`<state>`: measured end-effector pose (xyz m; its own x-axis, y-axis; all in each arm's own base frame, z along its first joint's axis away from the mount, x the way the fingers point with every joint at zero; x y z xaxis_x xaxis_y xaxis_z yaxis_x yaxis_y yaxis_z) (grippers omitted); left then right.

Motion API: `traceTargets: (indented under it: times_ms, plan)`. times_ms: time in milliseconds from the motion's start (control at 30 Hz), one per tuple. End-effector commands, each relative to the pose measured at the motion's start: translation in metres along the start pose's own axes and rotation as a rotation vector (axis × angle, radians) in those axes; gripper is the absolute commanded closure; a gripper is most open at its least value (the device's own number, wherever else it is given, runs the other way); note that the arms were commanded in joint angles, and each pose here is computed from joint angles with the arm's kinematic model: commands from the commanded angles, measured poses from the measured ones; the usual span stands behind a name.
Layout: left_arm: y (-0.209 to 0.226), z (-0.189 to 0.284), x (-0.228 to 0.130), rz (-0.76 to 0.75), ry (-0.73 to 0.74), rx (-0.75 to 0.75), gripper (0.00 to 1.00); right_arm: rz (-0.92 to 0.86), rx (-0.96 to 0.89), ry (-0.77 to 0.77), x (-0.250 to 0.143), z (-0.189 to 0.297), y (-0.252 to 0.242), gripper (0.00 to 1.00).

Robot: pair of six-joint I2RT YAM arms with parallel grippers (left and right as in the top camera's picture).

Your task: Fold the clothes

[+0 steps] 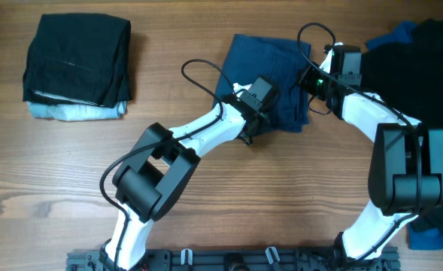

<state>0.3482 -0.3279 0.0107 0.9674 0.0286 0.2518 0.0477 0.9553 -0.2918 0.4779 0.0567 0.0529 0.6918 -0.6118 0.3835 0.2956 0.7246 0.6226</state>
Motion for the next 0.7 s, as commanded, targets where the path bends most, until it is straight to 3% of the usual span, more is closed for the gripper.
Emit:
traceTargets:
  times_ms: [0, 333, 667]
  plan:
    - [0.018, -0.004, 0.002, 0.022, -0.034, 0.059, 0.96, 0.003, 0.005, 0.004, -0.001, -0.003, 0.003, 0.96]
    - [0.034, -0.015, -0.016, 0.022, 0.005, 0.094, 0.96, 0.121, 0.083, -0.086, 0.029, 0.001, 0.032, 0.96]
    - [0.035, -0.015, -0.017, 0.021, 0.007, 0.096, 0.96, 0.136, -0.038, -0.188, 0.047, 0.003, 0.014, 0.96]
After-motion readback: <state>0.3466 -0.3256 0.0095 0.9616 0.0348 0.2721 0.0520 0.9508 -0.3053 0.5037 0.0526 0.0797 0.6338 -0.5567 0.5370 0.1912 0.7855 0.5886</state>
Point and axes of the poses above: each gripper's point midway between its finger pads, its own z axis back along the fingers, its own y axis along the line the jaws close on, x = y × z, the point moved 1 cm from there along z, back along the fingers, and after that the axes turned 8 degrees about -z, right-handed, at the moved point
